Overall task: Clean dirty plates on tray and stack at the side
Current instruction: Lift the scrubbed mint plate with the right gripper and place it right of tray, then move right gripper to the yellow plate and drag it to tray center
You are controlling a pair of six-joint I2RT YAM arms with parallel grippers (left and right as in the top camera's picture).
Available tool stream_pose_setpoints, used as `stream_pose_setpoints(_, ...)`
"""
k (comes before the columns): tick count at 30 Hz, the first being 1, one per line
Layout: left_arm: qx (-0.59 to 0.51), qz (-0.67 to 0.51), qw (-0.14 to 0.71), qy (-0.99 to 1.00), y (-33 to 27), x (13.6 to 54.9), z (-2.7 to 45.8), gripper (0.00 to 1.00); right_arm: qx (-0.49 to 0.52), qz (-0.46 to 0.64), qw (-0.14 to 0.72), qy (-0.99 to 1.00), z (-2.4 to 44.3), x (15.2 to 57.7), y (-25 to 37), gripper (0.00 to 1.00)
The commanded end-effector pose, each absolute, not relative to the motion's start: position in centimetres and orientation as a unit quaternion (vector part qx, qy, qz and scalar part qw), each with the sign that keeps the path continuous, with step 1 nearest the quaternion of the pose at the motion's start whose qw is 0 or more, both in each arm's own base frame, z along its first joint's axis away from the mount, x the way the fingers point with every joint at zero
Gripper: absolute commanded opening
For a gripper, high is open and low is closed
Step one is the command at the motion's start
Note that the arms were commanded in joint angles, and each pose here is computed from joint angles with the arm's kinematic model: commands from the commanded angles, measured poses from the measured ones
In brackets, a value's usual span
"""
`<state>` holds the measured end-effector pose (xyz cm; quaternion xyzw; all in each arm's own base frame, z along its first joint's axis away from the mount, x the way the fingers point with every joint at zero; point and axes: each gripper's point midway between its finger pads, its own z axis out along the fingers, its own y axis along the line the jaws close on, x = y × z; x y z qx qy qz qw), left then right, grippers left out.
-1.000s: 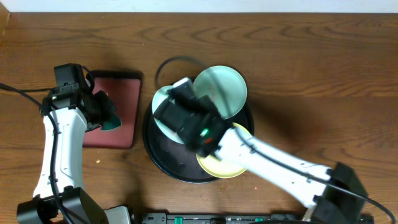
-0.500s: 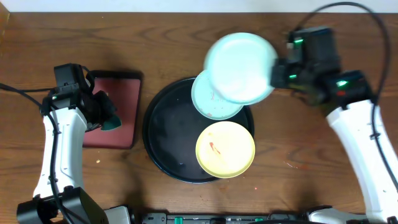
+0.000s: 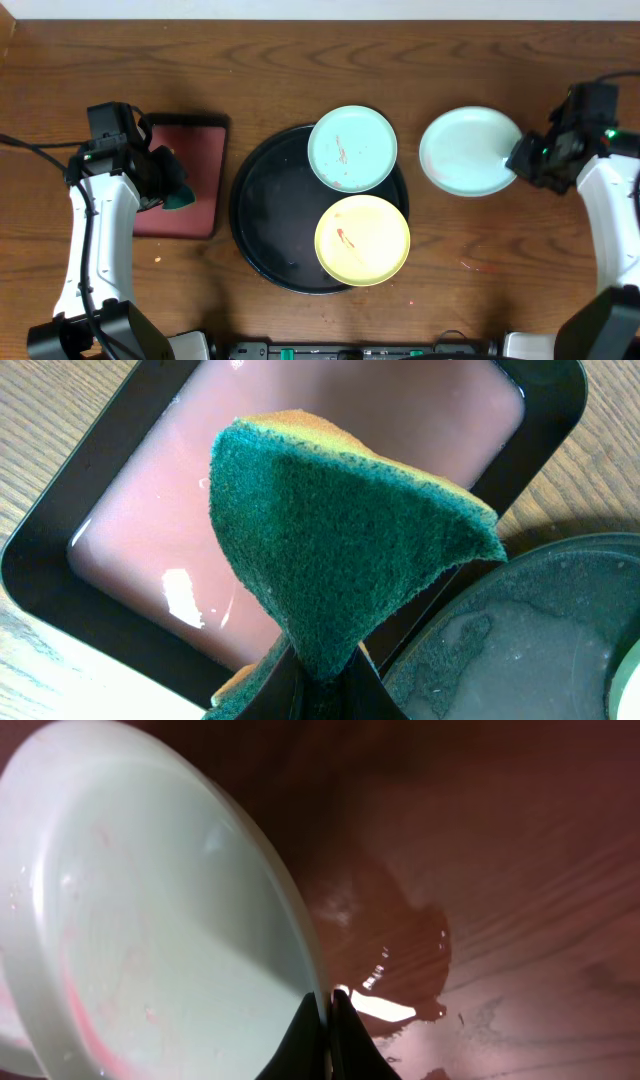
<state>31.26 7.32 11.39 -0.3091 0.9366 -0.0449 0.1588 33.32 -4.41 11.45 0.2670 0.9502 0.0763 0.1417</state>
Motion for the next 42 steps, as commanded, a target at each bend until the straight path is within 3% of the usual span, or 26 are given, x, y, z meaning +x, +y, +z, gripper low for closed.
stream_pose_setpoints(1,-0.304,-0.039,0.163,0.938,7.6,31.5,11.7,0.08,0.265,0.076,0.122,0.954,8.5,31.9,-4.2,0.01)
stream_pose_setpoints(11,-0.304,-0.039,0.165,0.937,7.7,31.6,11.7,0.07,0.266,0.05,0.155,0.95,2.4,30.8,-5.0,0.02)
stream_pose_setpoints(18,-0.304,-0.039,0.165,0.937,7.7,31.6,11.7,0.08,0.266,0.052,0.152,0.95,1.6,30.2,-4.8,0.24)
stream_pose_setpoints(23,-0.304,-0.039,0.165,0.937,7.7,31.6,11.7,0.07,0.257,0.092,0.142,0.951,4.2,31.2,-3.6,0.3)
stream_pose_setpoints(33,-0.304,-0.039,0.164,0.938,7.7,31.6,11.7,0.07,0.175,0.126,0.124,0.969,13.8,32.0,-1.9,0.38)
stream_pose_setpoints(42,-0.304,-0.039,0.164,0.938,7.7,31.5,11.7,0.07,0.11,0.165,0.059,0.978,13.4,29.3,3.2,0.45)
